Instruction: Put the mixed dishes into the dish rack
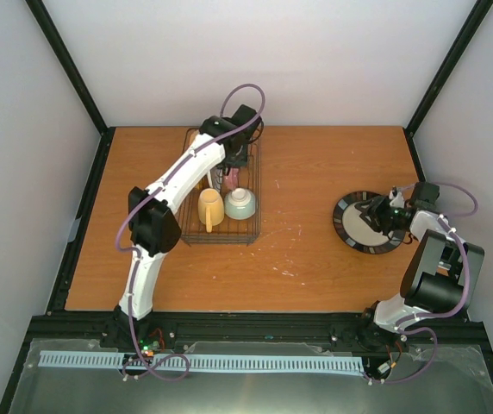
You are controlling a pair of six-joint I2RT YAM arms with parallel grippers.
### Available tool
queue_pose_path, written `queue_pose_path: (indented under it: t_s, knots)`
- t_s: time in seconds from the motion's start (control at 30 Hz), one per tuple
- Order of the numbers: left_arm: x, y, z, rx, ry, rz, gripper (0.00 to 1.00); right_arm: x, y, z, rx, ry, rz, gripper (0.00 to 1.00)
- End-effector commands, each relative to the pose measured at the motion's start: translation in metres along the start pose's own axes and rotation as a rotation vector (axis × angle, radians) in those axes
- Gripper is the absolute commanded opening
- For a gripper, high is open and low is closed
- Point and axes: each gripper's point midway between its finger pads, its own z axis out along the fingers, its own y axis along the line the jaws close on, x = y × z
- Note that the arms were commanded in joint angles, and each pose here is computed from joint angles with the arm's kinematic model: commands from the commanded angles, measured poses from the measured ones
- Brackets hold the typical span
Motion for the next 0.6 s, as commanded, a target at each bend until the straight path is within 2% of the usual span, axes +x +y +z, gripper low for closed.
queue_pose_path:
  t_s: [0.0, 0.23, 0.43, 0.47, 0.5, 0.57]
  knots:
    - [0.023, 0.027, 0.021, -0.08, 0.105, -0.086, 0.01, 0.002, 0.002, 0.001, -0.022, -0.001, 0.012, 0.38]
    - [0.043, 0.022, 0.045, -0.102, 0.172, -0.081, 0.01, -0.005, 0.006, 0.007, -0.035, 0.011, 0.006, 0.37]
    - [0.034, 0.009, 0.057, -0.078, 0.163, -0.052, 0.01, -0.004, 0.003, 0.009, -0.031, 0.014, 0.005, 0.37]
    - [0.032, 0.008, 0.058, -0.072, 0.16, -0.049, 0.05, -0.004, 0.003, 0.009, -0.028, 0.013, 0.003, 0.37]
    - [0.031, 0.007, 0.058, -0.07, 0.16, -0.047, 0.16, -0.004, 0.003, 0.008, -0.026, 0.013, 0.0, 0.37]
    - [0.03, 0.007, 0.059, -0.07, 0.158, -0.046, 0.45, -0.004, 0.003, 0.008, -0.023, 0.013, -0.003, 0.37]
